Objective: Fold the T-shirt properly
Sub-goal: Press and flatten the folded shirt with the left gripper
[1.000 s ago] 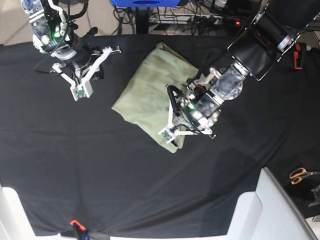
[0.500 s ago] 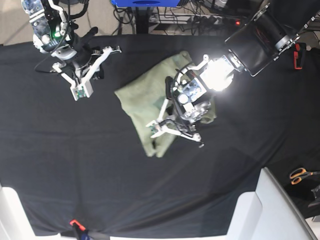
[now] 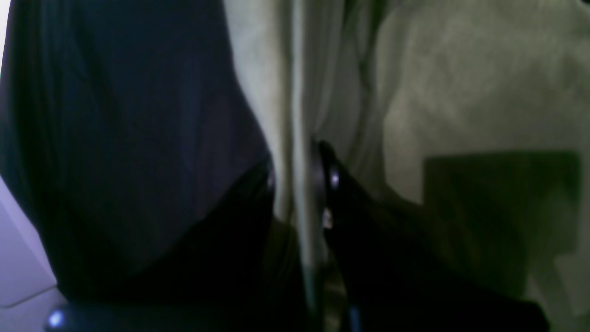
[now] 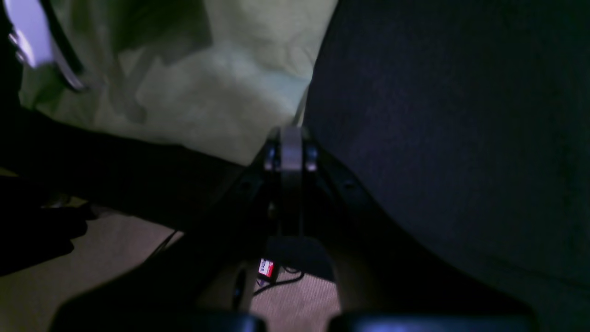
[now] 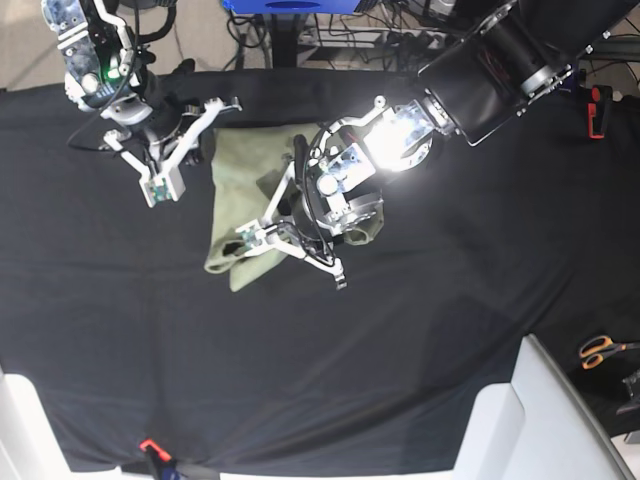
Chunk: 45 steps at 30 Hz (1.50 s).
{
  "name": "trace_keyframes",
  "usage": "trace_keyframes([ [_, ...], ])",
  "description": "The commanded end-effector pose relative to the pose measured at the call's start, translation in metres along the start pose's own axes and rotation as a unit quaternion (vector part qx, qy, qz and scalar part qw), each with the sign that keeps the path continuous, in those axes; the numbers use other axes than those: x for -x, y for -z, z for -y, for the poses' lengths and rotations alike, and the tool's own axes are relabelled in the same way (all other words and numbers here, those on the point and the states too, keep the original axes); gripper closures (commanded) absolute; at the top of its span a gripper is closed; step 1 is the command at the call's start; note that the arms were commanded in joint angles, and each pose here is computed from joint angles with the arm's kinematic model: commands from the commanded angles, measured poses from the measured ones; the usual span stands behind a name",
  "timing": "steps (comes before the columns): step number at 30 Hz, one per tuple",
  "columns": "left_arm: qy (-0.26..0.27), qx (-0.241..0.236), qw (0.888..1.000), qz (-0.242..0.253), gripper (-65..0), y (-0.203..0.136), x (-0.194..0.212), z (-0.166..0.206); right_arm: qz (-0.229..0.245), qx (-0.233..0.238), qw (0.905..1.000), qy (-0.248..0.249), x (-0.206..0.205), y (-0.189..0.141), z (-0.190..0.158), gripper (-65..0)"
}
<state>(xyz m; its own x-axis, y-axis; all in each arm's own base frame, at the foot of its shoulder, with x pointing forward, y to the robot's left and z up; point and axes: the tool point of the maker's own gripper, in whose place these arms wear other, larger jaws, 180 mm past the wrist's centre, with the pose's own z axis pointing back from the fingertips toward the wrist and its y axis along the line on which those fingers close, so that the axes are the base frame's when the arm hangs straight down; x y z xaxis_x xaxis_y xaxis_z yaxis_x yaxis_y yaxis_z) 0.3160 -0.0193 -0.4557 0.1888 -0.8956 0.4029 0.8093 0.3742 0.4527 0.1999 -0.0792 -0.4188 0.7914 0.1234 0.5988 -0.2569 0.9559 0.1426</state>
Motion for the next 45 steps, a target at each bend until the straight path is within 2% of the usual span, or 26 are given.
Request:
trace_keyframes([
  [1, 0.003, -0.015, 1.000, 0.013, 0.0, 0.000, -0.011, -0.015, 0.021, 0.000, 0.9998, -0.003, -0.013, -0.003, 0.001, 0.0],
  [7, 0.012, -0.010, 0.998, 0.054, 0.0, 0.002, -0.022, -0.010, 0.027, 0.000, 0.9996, -0.005, -0.018, -0.002, 0.002, 0.0],
  [16, 0.025, -0.010, 0.997, 0.078, 0.0, 0.001, -0.035, -0.011, 0.034, 0.002, 0.9994, -0.007, -0.025, -0.001, 0.003, 0.0],
  [19, 0.053, 0.000, 0.996, 0.068, 0.0, 0.006, -0.031, -0.003, 0.034, 0.002, 0.9994, -0.007, -0.025, -0.001, 0.003, 0.0],
  [27, 0.053, -0.001, 0.997, 0.058, 0.0, 0.010, -0.026, -0.005, 0.037, -0.003, 0.9993, 0.002, -0.027, 0.001, -0.003, 0.0],
  [29, 0.051, -0.003, 0.997, 0.056, 0.0, 0.010, -0.026, -0.009, 0.040, -0.003, 0.9992, 0.001, -0.029, 0.001, -0.003, 0.0],
  [32, 0.020, -0.019, 0.999, 0.034, 0.0, 0.008, -0.019, -0.027, 0.040, -0.003, 0.9992, 0.001, -0.030, 0.001, -0.003, 0.0],
  [36, -0.007, -0.031, 0.999, 0.033, 0.0, 0.001, -0.025, -0.036, 0.040, -0.003, 0.9992, 0.001, -0.030, 0.001, -0.003, 0.0],
  [45, -0.006, -0.029, 0.999, 0.021, 0.0, 0.005, -0.019, -0.035, 0.040, -0.003, 0.9992, 0.001, -0.030, 0.001, -0.003, 0.0],
])
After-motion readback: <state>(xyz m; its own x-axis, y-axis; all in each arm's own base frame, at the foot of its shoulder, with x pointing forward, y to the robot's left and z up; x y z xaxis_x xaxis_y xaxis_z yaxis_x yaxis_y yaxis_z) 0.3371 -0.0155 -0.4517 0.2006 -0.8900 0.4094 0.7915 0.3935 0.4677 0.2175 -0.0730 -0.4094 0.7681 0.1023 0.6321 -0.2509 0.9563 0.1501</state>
